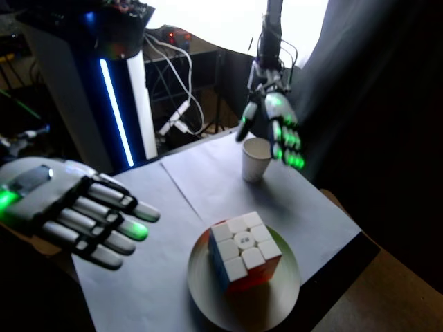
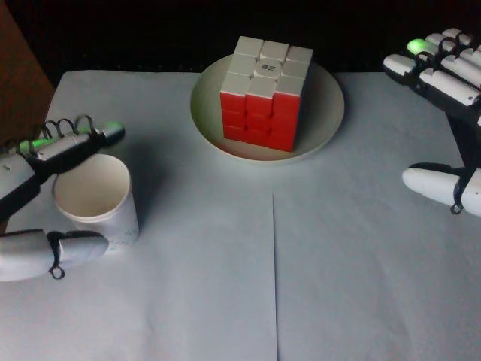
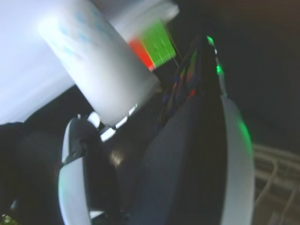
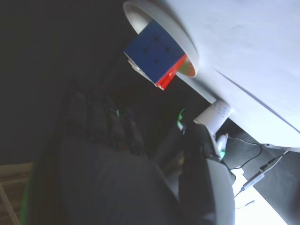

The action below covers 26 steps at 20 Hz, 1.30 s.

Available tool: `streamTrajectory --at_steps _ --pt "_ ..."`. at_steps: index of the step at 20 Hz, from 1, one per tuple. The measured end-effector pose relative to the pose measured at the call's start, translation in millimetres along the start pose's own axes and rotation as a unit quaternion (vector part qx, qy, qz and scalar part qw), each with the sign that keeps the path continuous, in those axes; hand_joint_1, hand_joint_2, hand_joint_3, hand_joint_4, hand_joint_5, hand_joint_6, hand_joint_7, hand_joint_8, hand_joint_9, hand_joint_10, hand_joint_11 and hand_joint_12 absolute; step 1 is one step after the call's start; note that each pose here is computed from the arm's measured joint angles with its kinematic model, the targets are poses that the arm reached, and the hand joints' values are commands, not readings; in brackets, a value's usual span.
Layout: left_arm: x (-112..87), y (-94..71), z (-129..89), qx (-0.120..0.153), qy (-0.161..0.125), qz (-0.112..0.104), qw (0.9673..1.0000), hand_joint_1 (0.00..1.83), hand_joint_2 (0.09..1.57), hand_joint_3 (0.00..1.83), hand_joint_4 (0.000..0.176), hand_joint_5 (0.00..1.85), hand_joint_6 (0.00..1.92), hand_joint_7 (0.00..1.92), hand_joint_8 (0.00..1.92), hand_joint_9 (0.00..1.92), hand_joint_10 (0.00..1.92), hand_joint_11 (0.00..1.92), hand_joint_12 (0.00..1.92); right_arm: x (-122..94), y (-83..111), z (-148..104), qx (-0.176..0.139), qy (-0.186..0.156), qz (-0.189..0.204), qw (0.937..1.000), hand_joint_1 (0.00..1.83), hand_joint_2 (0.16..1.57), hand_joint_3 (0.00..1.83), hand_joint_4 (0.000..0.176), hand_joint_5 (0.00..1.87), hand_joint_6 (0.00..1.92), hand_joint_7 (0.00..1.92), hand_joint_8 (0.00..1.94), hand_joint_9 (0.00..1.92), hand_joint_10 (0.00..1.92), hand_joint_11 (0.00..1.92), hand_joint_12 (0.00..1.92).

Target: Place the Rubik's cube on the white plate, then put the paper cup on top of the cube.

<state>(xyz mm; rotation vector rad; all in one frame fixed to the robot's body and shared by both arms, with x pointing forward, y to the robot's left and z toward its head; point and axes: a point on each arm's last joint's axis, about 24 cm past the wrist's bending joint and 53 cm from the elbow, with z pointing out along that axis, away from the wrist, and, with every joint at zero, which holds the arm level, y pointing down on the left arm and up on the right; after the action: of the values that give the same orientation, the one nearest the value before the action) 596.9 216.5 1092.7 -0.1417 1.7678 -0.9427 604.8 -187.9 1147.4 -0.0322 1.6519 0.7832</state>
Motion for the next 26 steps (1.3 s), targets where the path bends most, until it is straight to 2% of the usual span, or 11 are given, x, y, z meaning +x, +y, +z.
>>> streamTrajectory --at_steps 1,2,4,5,7,10,13,16,19,21,26 --pt "-1.0 3.0 1 -0.003 -0.004 -0.002 1.0 1.06 1.11 0.0 0.061 0.44 0.04 0.27 0.53 0.02 1.16 0.0 1.67 0 0.1 0 0.0 0.0 0.0 1.0 0.29 1.23 0.0 0.065 0.0 0.0 0.0 0.0 0.0 0.0 0.01 0.01" --pt "-1.1 6.3 2 -0.007 -0.007 -0.008 0.9999 1.02 1.14 0.0 0.088 0.33 0.56 0.05 1.48 0.04 1.81 0.02 1.91 0 0.0 0 0.0 0.0 0.0 1.0 0.33 1.24 0.0 0.069 0.0 0.0 0.0 0.0 0.0 0.0 0.0 0.0" --pt "-3.1 5.4 2 -0.004 -0.012 -0.011 0.9999 0.94 1.18 0.0 0.14 0.05 1.22 0.03 1.51 0.0 1.79 0.0 1.92 0 0.2 0 0.0 0.0 0.0 1.0 0.33 1.24 0.0 0.075 0.0 0.0 0.0 0.0 0.0 0.0 0.0 0.0" --pt "-2.3 4.4 3 -0.002 -0.013 -0.013 0.9998 0.92 1.18 0.0 0.127 0.06 1.18 0.04 1.55 0.0 1.84 0.02 1.92 1 0.4 0 -0.001 0.0 0.001 1.0 0.33 1.23 0.0 0.083 0.0 0.0 0.0 0.0 0.0 0.0 0.01 0.0" --pt "0.5 5.5 3 -0.004 -0.008 -0.014 0.9999 0.92 1.18 0.0 0.108 0.12 0.96 0.19 0.77 0.03 1.26 0.0 1.82 1 0.3 0 0.0 0.001 0.001 1.0 0.3 1.23 0.0 0.095 0.0 0.0 0.0 0.0 0.0 0.0 0.0 0.0" --pt "1.2 4.8 3 -0.003 -0.006 -0.015 0.9999 0.99 1.16 0.0 0.113 0.17 1.14 0.11 1.46 0.1 1.88 0.15 1.92 3 1.3 1 -0.001 0.001 0.003 1.0 0.29 1.24 0.0 0.075 0.0 0.0 0.0 0.0 0.0 0.0 0.02 0.01" --pt "-1.5 -7.6 3 0.015 -0.007 -0.012 0.9998 0.97 1.22 0.01 0.121 0.1 1.12 0.11 1.19 0.07 1.52 0.02 1.91 5 2.0 1 -0.002 0.003 0.004 1.0 0.3 1.25 0.0 0.062 0.0 0.0 0.0 0.0 0.0 0.0 0.0 0.22" --pt "-13.0 -22.6 0 0.04 -0.018 -0.002 0.999 0.96 1.2 0.0 0.078 0.11 1.11 0.17 1.07 0.15 1.35 0.07 1.79 5 2.0 1 -0.002 0.003 0.005 1.0 0.3 1.25 0.0 0.095 0.0 0.0 0.0 0.0 0.0 0.0 0.0 0.06" --pt "-31.2 -33.1 2 0.055 -0.039 0.005 0.9977 1.09 1.17 0.0 0.038 0.28 1.1 0.25 1.26 0.2 1.61 0.13 1.92 5 1.6 1 -0.002 0.002 0.005 1.0 0.22 1.26 0.0 0.06 0.0 0.0 0.0 0.0 0.0 0.0 0.0 0.34" --pt "-40.3 -42.3 6 0.07 -0.05 0.009 0.9963 1.07 1.38 0.01 0.026 0.4 1.67 0.54 1.7 0.3 1.7 0.32 1.92 5 1.1 2 -0.002 0.003 0.004 1.0 0.31 1.25 0.0 0.105 0.0 0.0 0.0 0.0 0.0 0.0 0.0 0.02" --pt "-44.6 -57.3 14 0.094 -0.048 0.022 0.9941 1.09 1.36 0.0 0.0 0.42 1.62 0.59 1.68 0.36 1.77 0.37 1.92 5 -0.1 2 -0.001 0.002 0.004 1.0 0.24 1.25 0.0 0.084 0.0 0.0 0.0 0.0 0.0 0.0 0.0 0.0"
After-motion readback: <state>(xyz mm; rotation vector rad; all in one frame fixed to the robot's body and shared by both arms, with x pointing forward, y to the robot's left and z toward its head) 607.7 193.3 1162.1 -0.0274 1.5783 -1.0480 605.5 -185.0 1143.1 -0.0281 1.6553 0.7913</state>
